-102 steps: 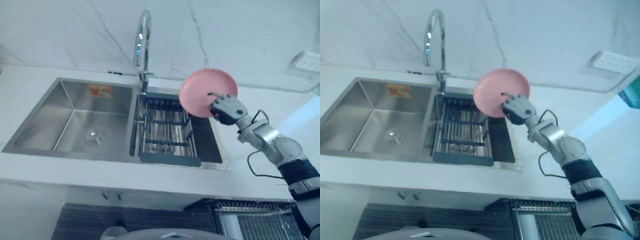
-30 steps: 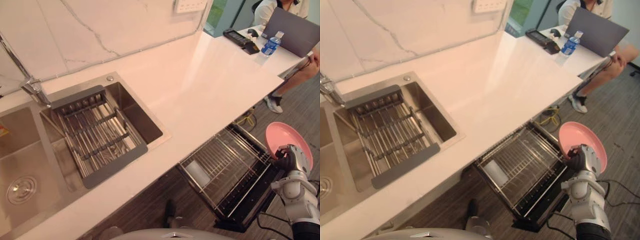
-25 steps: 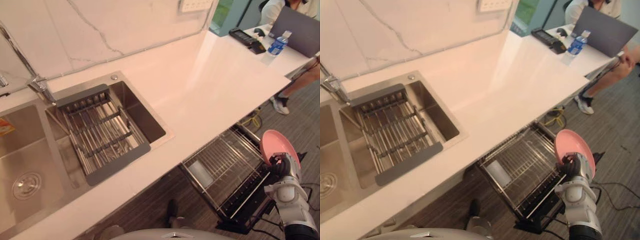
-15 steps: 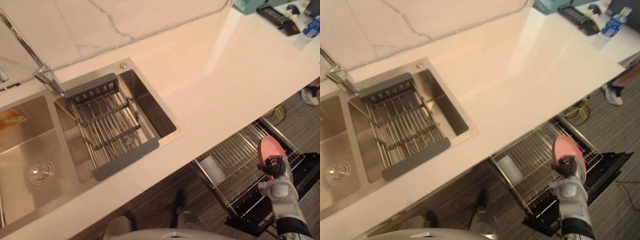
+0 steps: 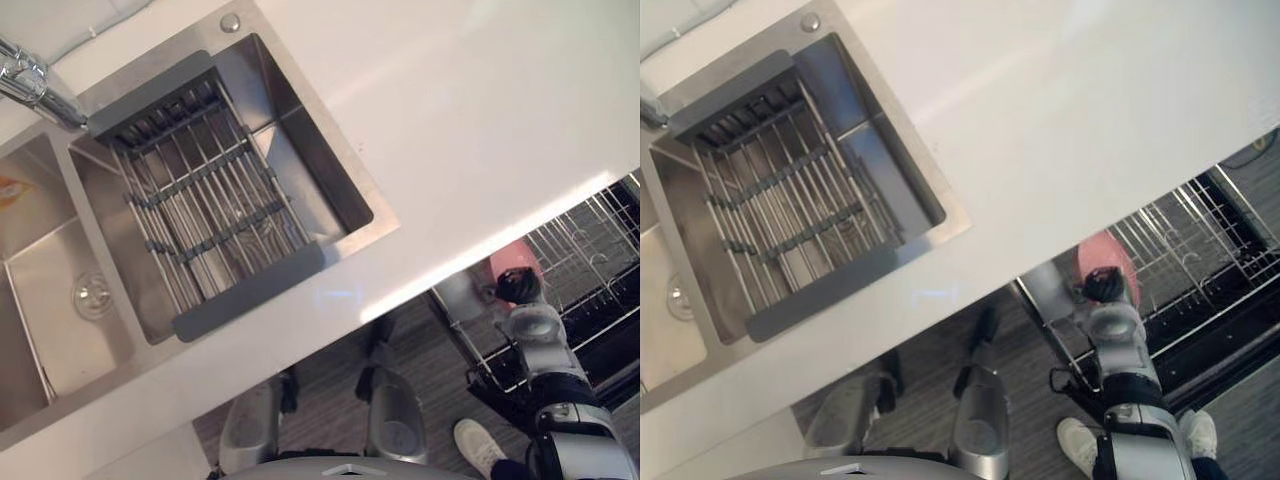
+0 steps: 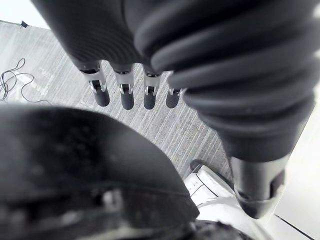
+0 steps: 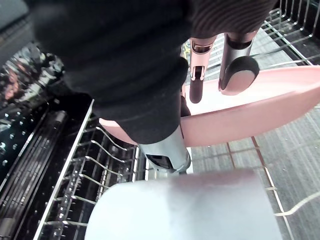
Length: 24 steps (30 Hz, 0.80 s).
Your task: Walk over to the sink, pick up the cup, carry it to the dishwasher, place the cup inside the dishwasher, then close the dishwasher door
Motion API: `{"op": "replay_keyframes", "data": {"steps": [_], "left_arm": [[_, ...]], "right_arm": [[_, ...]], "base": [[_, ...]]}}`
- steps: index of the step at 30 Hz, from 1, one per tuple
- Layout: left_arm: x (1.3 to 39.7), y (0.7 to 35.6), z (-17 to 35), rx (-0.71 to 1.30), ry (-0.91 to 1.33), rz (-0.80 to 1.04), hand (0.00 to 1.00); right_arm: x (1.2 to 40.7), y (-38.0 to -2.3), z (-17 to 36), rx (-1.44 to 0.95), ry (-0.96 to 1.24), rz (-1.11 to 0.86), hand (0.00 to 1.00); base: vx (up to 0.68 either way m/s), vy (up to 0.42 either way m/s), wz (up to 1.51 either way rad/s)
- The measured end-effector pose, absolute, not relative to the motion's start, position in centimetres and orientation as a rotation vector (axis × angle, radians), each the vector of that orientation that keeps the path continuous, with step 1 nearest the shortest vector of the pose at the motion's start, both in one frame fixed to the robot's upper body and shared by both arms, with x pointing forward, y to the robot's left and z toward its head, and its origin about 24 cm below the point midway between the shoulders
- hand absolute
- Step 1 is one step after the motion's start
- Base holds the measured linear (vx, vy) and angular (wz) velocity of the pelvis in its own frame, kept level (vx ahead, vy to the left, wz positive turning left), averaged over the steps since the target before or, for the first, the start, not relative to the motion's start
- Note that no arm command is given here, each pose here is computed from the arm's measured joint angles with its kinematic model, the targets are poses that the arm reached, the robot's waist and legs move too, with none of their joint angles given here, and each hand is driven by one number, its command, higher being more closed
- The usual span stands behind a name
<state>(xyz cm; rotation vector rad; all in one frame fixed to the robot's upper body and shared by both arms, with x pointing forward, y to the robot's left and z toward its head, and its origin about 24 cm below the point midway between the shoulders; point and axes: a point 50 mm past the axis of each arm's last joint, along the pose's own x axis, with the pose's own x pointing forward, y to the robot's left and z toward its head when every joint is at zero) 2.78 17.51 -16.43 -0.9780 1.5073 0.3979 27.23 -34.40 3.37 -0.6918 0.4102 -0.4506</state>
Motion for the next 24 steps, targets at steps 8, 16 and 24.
{"op": "replay_keyframes", "data": {"steps": [8, 16, 24], "left_arm": [[3.3, 17.2, -16.3, -1.003, 1.514, 0.332, 0.0], [3.0, 18.0, -16.4, -0.858, 1.586, 0.298, 0.0], [1.6, 18.5, -16.4, -0.82, 1.667, 0.24, 0.0]], "right_arm": [[24.5, -38.5, 2.0, -0.556, 0.525, -0.797, 0.0], [23.4, -40.1, 2.9, -0.355, 0.446, -0.995, 0.0], [27.0, -37.6, 9.1, -0.311, 0.056, -0.825, 0.0]], "base": [[-0.02, 0.013, 0.04], [0.01, 0.0, -0.09], [0.0, -0.005, -0.33]]}}
